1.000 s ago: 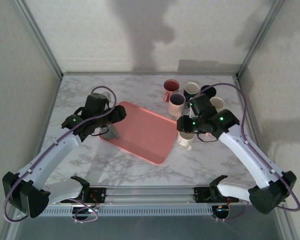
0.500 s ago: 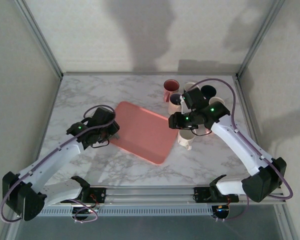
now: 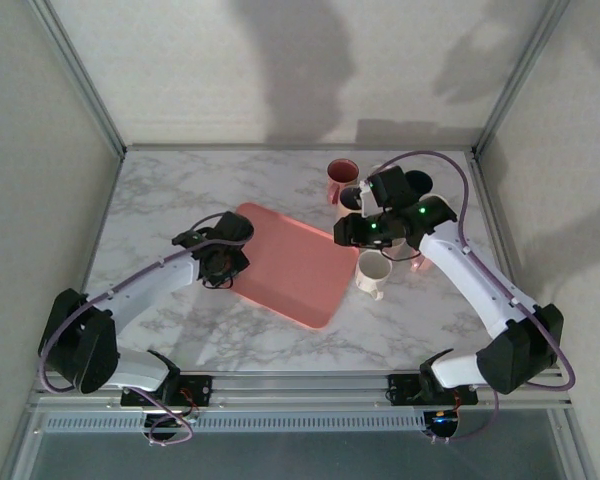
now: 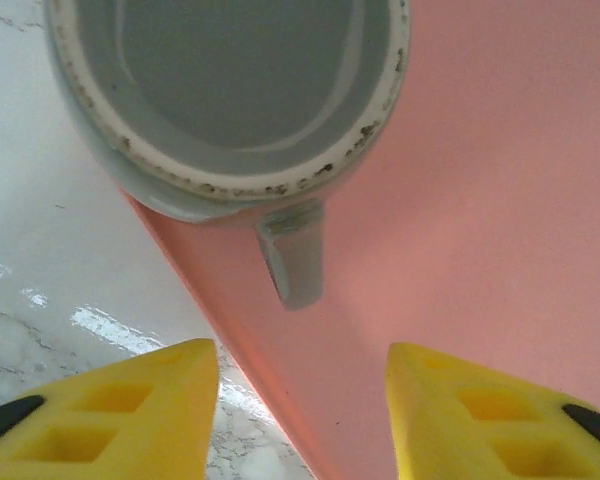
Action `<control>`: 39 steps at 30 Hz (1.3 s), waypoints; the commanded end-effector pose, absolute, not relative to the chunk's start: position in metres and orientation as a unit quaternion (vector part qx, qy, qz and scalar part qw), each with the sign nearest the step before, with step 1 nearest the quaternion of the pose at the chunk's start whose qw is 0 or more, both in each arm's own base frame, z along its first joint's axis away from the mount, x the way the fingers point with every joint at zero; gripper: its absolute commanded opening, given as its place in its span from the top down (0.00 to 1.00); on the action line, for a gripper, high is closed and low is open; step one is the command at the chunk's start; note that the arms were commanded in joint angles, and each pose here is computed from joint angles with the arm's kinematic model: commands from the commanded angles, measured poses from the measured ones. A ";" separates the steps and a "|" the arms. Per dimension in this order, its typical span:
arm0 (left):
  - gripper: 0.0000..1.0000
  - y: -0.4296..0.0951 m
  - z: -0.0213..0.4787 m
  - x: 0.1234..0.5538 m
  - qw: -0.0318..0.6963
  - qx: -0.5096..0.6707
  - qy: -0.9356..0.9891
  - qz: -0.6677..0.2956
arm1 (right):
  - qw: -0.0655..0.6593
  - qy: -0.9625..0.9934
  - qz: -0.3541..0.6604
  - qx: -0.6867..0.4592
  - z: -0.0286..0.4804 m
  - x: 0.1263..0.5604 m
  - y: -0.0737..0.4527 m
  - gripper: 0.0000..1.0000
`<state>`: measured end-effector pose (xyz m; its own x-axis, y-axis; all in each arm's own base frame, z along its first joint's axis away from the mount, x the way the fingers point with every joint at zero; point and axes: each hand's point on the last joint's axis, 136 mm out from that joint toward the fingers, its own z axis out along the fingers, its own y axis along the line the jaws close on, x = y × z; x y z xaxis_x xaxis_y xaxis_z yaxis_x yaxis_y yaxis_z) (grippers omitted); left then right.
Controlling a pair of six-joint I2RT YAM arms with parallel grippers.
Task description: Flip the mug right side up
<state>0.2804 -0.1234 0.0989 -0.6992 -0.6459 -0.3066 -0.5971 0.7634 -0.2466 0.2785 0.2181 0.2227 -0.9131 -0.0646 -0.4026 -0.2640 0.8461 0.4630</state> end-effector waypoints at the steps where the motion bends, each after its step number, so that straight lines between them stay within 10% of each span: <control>1: 0.58 -0.118 0.099 0.283 0.188 -0.352 0.915 -0.055 | 0.201 0.933 0.283 -0.096 0.230 0.287 0.225 0.54; 39: 0.64 -0.092 0.066 0.299 0.171 -0.365 0.915 0.003 | 0.200 0.928 0.306 -0.073 0.224 0.300 0.222 0.55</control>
